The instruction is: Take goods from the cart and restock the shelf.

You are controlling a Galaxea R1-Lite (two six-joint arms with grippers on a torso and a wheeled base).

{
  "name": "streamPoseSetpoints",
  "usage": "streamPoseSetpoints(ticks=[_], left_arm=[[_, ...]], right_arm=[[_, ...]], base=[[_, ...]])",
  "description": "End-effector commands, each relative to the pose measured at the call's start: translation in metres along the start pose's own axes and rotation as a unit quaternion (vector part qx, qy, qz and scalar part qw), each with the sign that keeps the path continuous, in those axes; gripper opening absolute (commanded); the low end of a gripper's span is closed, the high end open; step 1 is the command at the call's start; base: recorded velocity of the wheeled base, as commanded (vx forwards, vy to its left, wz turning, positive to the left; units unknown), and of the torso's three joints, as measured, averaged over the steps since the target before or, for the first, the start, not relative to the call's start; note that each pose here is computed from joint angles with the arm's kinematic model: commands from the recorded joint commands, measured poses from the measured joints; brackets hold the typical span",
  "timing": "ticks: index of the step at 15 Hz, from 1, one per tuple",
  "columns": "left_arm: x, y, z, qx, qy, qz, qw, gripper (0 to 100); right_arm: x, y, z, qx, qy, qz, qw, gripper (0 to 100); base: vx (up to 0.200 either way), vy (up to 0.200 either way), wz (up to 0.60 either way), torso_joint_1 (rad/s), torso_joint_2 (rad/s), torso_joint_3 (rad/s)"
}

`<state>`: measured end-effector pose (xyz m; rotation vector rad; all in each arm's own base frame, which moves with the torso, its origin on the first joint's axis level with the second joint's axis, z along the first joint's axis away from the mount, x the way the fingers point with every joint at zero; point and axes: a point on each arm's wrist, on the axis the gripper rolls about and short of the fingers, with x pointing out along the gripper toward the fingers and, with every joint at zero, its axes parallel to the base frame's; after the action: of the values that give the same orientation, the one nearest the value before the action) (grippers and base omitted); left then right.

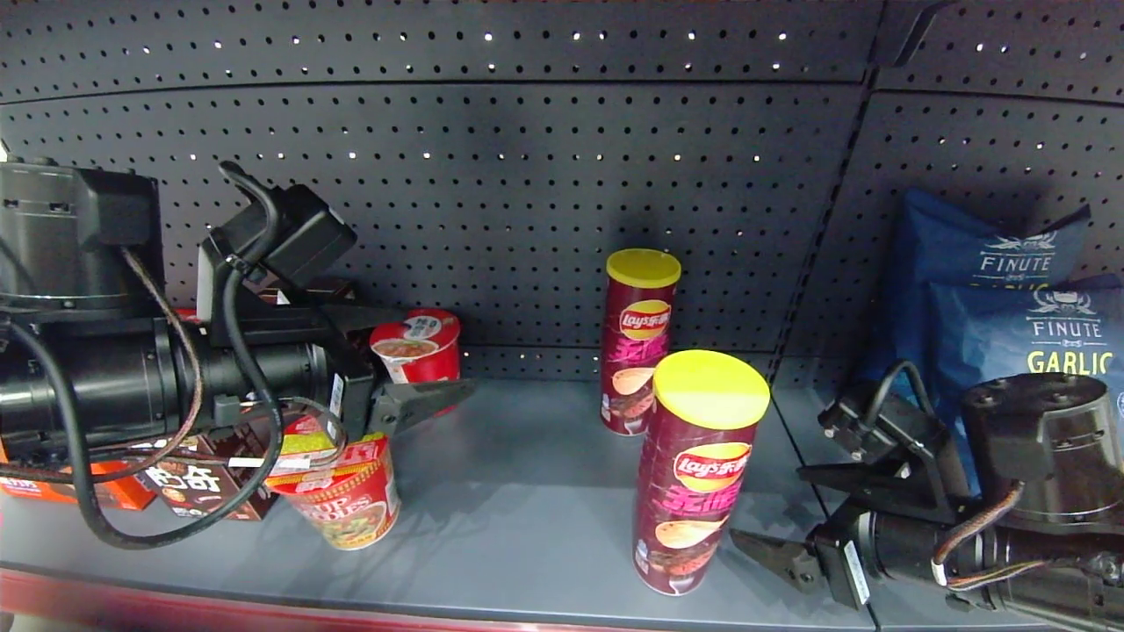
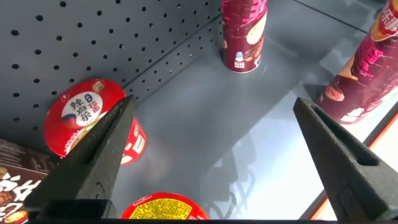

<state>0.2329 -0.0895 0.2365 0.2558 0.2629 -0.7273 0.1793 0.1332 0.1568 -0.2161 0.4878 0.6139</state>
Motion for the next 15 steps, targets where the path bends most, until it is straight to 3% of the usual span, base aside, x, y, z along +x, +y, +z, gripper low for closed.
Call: streamPoseSetpoints(ticks=[1, 15], left_arm=[[0.0014, 0.0002, -0.0008, -0.001, 0.002, -0.001, 1.0, 100], [0.0036, -0.0004, -0.0046, -0.003, 0.009, -0.004, 0.9999, 100]], right_arm=[[0.0045, 0.0008, -0.001, -0.001, 0.007, 0.002, 1.0, 100], [0.0083, 0.0088, -0.0025, -0.012, 0.011, 0.019, 1.0, 100]], base=[[0.0, 0.0, 0.0, 0.0, 0.0, 0.0], [0.0, 0.0, 0.0, 0.0, 0.0, 0.0]])
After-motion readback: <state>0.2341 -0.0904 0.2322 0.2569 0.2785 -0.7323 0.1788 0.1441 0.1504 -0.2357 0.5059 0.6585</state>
